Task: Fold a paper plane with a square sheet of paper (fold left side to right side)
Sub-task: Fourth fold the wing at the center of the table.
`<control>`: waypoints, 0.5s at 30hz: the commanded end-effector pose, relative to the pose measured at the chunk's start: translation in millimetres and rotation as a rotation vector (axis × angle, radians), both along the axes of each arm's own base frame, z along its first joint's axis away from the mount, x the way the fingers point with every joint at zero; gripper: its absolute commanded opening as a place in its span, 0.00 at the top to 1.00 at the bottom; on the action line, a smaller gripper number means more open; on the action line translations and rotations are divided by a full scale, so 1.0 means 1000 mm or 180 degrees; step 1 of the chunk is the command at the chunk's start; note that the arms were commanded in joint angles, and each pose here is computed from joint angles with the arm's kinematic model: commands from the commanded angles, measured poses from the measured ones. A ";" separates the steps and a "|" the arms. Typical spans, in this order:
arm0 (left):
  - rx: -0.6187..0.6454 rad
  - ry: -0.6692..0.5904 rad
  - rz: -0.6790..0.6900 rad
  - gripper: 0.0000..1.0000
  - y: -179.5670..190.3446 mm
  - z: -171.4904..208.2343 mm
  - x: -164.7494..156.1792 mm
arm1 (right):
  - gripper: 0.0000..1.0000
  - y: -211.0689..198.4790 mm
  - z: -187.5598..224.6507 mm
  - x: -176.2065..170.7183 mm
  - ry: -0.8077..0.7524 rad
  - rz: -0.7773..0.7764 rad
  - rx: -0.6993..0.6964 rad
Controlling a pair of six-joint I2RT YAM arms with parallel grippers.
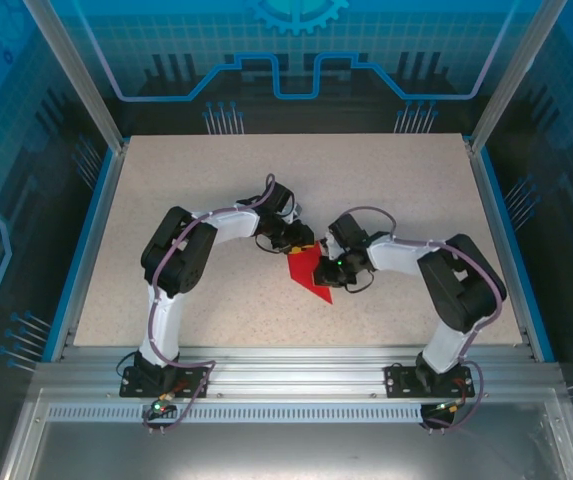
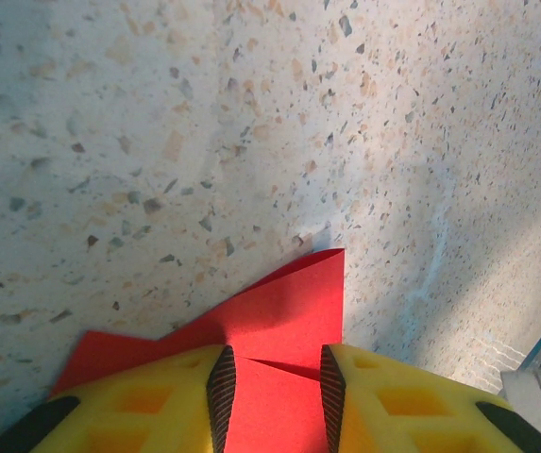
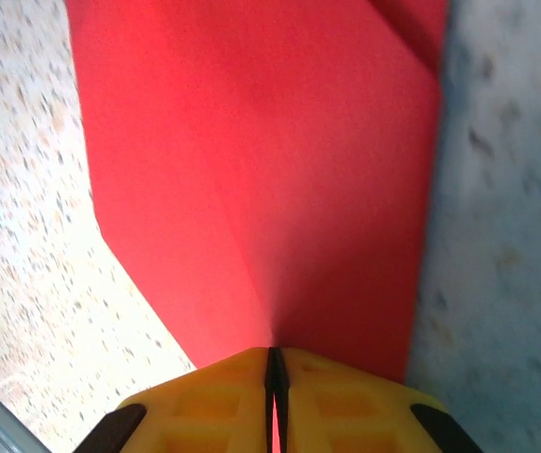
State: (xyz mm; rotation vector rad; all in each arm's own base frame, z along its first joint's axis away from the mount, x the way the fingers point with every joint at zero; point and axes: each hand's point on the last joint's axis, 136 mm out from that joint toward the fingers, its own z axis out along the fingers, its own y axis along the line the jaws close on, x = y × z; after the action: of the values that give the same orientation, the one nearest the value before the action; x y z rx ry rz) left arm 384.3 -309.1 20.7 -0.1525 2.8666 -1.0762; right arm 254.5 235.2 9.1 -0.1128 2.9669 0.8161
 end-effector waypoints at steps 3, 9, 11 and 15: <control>0.0349 0.0086 0.0055 0.64 0.020 -0.026 -0.005 | 0.87 -0.041 -0.028 -0.071 0.0674 0.0020 -0.0326; 0.0369 0.0073 0.0039 0.63 0.020 -0.022 -0.003 | 0.86 -0.056 -0.029 -0.087 0.0724 -0.0018 -0.0348; 0.0370 0.0064 0.0027 0.63 0.019 -0.020 -0.003 | 0.86 -0.059 -0.028 -0.088 0.0708 -0.0036 -0.0327; 0.0325 0.0030 0.0011 0.62 0.017 -0.010 0.000 | 0.84 -0.059 -0.023 -0.089 0.0624 0.0013 -0.0238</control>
State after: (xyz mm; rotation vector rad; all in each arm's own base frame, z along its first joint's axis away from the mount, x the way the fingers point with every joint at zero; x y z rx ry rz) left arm 382.6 -309.6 22.4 -0.1433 2.8799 -1.0684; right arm 217.0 207.8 9.0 -0.1024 2.9508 0.8753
